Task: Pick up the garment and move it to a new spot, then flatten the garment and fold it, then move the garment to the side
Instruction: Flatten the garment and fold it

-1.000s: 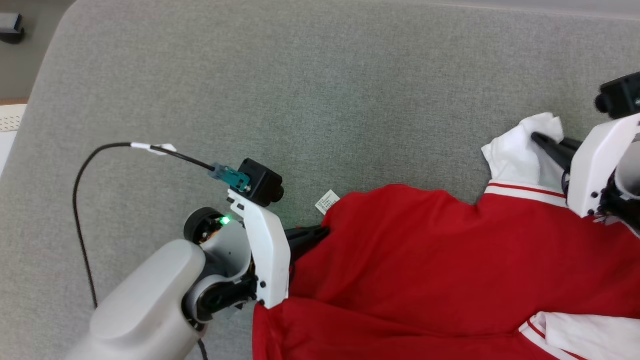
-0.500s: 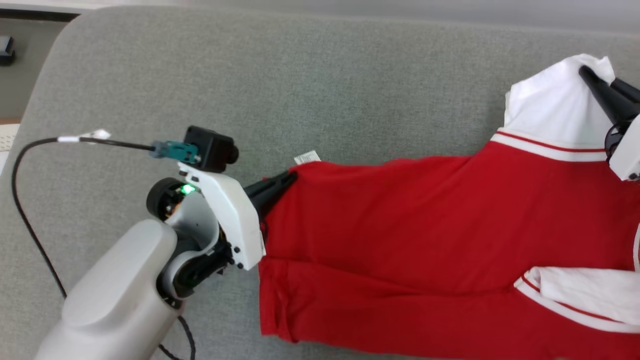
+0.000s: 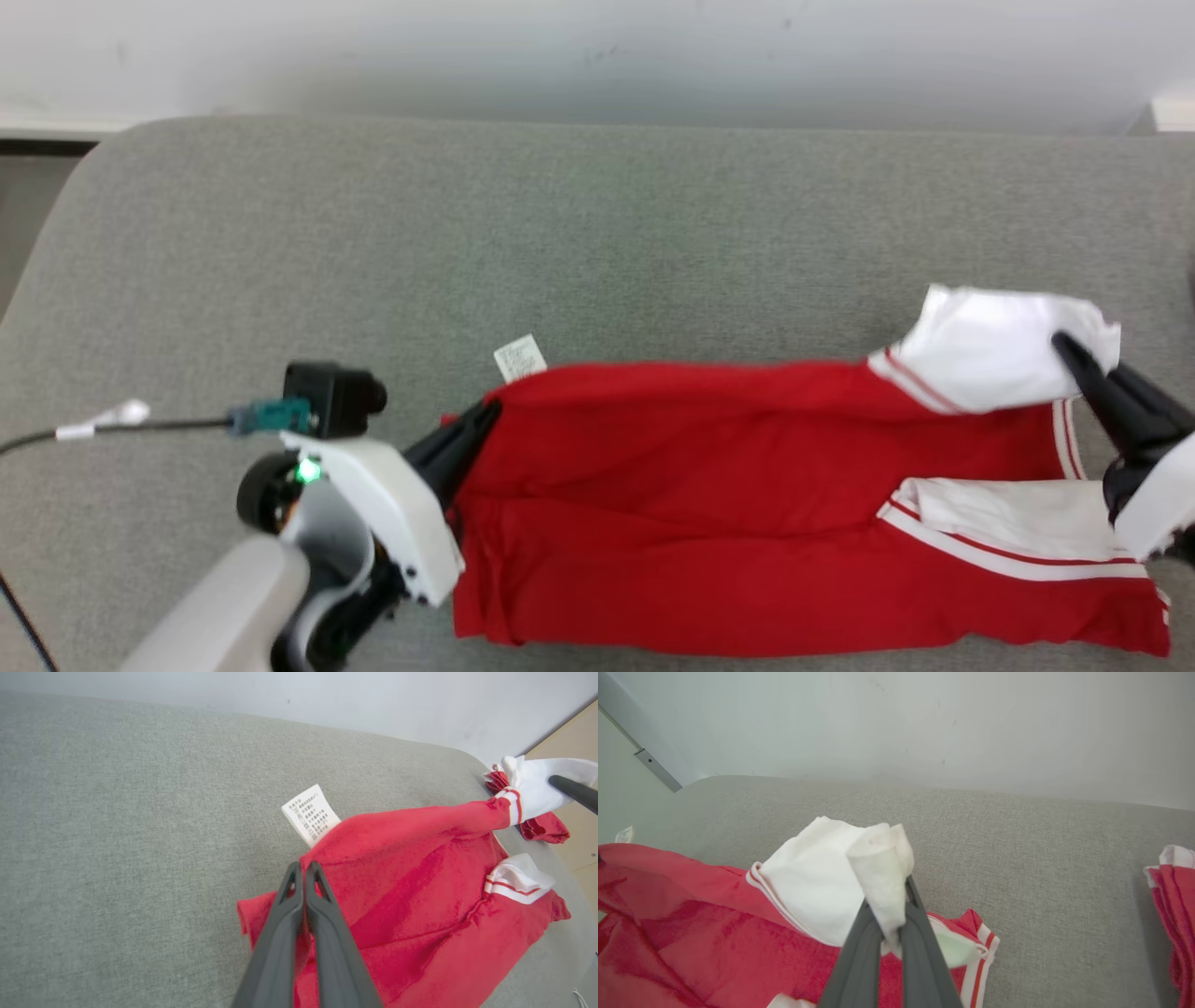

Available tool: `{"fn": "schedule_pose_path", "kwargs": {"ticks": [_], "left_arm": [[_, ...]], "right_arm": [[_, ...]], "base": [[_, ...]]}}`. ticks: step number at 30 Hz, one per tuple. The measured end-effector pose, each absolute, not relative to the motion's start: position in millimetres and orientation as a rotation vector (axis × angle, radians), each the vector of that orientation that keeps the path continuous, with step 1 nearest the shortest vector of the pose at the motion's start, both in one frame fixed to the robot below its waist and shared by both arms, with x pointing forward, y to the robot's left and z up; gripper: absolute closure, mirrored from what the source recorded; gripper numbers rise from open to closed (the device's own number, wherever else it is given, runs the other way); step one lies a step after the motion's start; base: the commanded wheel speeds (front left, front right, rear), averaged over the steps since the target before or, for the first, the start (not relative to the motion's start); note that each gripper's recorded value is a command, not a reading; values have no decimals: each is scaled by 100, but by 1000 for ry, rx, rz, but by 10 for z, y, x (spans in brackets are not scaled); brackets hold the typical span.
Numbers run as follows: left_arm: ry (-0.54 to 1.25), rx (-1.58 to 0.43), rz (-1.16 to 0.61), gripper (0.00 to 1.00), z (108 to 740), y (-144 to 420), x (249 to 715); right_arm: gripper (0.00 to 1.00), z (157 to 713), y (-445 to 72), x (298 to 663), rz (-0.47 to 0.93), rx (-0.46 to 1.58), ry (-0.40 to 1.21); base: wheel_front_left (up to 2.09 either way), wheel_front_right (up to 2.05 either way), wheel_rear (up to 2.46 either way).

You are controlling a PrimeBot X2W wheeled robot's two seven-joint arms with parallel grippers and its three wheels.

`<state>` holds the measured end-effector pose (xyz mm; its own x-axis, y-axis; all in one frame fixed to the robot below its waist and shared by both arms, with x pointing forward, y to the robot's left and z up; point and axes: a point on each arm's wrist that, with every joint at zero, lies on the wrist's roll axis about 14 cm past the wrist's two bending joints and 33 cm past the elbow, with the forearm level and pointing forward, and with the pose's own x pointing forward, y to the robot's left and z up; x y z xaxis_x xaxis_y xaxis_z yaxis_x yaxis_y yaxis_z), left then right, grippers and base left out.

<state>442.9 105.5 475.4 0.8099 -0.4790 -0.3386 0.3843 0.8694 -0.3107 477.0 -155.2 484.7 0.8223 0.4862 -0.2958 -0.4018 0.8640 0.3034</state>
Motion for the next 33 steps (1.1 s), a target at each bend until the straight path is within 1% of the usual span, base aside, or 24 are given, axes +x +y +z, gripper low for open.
{"fn": "schedule_pose_path", "kwargs": {"ticks": [6,10,11,12,13,14,17,20,21,23,25,28,30,33], "left_arm": [[442,-306,-468,100,4679,918,4067],[460,-331,-459,100,4609,872,3931],[458,-333,-450,98,4599,879,3926],[456,-325,-442,80,4589,893,3920],[454,-317,-427,55,4574,919,3914],[452,-305,-410,0,4549,952,3901],[449,-286,-397,0,4501,978,3845],[391,-294,-347,0,4556,1032,3866],[352,-269,-318,0,4588,1088,3882],[214,-206,-220,0,4757,1281,3968],[84,-141,-167,0,4933,1379,3984],[19,-116,-102,0,4998,1406,3905],[-14,-60,-80,0,5036,1428,3866],[-88,-31,-45,0,5198,1418,3843]], "right_arm": [[100,4746,-1741,4360,417,281,384],[100,4601,-1746,4174,397,300,417],[100,4570,-1749,4143,392,298,422],[75,4544,-1748,4111,390,293,426],[33,4523,-1746,4076,390,288,430],[0,4495,-1755,4039,383,291,435],[0,4383,-1829,3916,358,282,466],[0,4394,-1951,3865,323,279,459],[0,4416,-2003,3856,308,281,450],[0,4515,-2137,3865,269,290,409],[0,4622,-2280,3886,228,302,370],[0,4698,-2364,3903,200,327,360],[0,4677,-2334,3916,202,348,387],[0,4517,-2211,3894,228,355,485]], "base": [[0,0,0],[0,0,0],[0,0,0],[0,0,0],[0,0,0],[0,0,0],[0,0,0],[0,0,0],[0,0,0],[0,0,0],[0,0,0],[0,0,0],[0,0,0],[0,0,0]]}}
